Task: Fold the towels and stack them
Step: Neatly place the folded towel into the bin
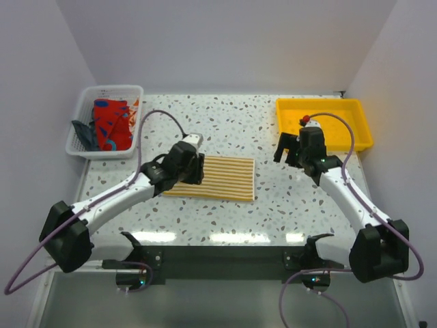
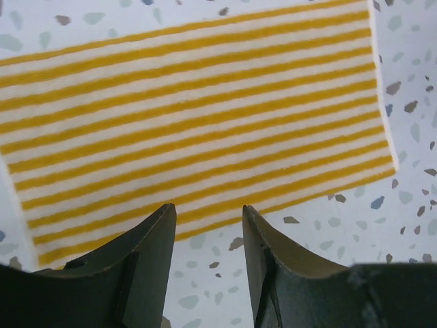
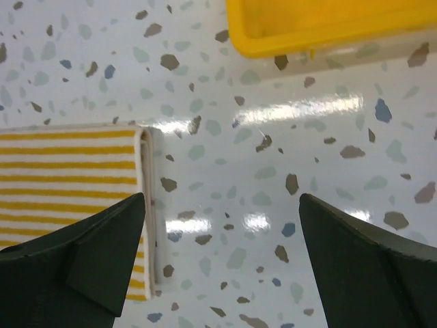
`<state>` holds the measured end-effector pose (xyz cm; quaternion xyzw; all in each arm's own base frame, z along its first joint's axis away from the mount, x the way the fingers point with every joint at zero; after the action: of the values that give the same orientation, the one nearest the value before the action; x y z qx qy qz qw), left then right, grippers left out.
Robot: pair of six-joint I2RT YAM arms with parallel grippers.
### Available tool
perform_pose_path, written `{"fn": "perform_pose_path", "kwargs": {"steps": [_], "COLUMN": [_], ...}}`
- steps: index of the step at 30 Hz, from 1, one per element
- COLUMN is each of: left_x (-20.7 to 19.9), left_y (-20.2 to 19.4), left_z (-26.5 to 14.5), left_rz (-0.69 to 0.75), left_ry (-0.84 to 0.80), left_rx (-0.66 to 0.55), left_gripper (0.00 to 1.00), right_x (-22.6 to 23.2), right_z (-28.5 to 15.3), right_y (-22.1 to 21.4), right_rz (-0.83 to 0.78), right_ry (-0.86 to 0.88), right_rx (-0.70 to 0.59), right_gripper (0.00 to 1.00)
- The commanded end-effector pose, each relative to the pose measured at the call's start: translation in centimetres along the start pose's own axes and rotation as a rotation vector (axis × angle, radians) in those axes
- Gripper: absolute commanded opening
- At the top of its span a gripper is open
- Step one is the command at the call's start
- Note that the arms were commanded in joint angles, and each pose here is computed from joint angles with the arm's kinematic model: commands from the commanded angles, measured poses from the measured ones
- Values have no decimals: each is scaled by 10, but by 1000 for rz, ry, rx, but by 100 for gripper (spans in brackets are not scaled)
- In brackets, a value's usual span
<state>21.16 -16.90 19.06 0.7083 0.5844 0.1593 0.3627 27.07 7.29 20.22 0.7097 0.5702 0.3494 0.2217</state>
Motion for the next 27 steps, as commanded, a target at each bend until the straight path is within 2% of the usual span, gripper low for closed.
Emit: {"fn": "perform_pose_path", "kwargs": {"steps": [1,5,10,14,16,22,27], "left_x": [-38,-85,-145,-172,-183,-194,-192], "left_y": [10,3,-17,-33,-41,-51,-61], "left_z": [9,25,45,57,64,82,95], "left_rz": [109,229,369,509,557,655,702], "left_ry": [26,11,-45,-8,-2,14,43], "left_rx": [-5,39,78,95,99,113,121], "left_gripper": [49,52,66,82,86,88,82], "right_x": [-20,-28,-34,-41,-44,-50,-51], "right_z": [-17,-27,-36,-38,-37,-35,-33], "right_y": [-20,-31,-37,-47,-52,-61,-66], "right_rz": [31,48,72,95,97,103,122], "right_ry": [-83,-106,-138,-173,-185,-214,-216], "right_rx": [41,33,27,26,37,56,68], "right_gripper": [99,99,99,99,99,99,99]}}
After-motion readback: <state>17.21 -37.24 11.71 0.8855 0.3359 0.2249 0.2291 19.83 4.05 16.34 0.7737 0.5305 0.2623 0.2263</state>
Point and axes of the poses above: each gripper's point midway between its finger pads, its own z axis out along the fingers, its own x axis along the line the jaws close on, y = z × x, the point moved 9 cm from there along -z, back along the fingers, and after that the axes turned 1 degree about z, right-handed, at the moved point
